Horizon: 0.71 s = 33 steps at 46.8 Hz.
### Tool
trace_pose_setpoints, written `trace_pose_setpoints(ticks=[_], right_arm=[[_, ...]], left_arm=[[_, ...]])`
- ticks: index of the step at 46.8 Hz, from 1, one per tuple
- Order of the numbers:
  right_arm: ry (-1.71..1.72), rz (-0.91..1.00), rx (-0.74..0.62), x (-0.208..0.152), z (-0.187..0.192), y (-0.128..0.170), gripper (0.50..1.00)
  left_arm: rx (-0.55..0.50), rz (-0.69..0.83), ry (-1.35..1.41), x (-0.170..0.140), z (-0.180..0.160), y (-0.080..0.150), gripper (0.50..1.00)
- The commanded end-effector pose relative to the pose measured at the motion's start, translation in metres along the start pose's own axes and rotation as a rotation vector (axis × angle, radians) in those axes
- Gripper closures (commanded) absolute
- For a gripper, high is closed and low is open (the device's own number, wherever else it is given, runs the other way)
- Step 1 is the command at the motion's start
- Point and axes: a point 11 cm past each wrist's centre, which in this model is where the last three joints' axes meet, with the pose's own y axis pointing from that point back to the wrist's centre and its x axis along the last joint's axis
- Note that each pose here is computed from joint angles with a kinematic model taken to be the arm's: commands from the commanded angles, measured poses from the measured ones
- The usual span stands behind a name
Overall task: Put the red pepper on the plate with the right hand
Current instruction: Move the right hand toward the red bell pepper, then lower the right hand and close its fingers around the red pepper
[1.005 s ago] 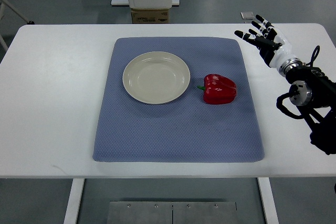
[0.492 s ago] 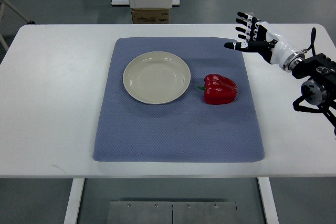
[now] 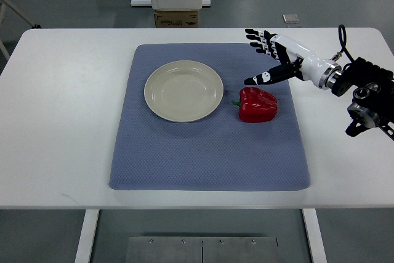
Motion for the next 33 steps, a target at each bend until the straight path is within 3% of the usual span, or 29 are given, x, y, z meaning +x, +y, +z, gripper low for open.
trace_pose_setpoints(ticks=[1,33], right_arm=[[0.042,-0.027,-0.004,-0.005,0.000,-0.001,0.513],[0.249,-0.140,-0.062,-0.024,0.014,-0.001,0.521]], left_arm=[[0.000,0.000,0.000,0.000,0.000,0.000,0.500],[0.000,0.000,0.000,0.000,0.000,0.000,0.500]])
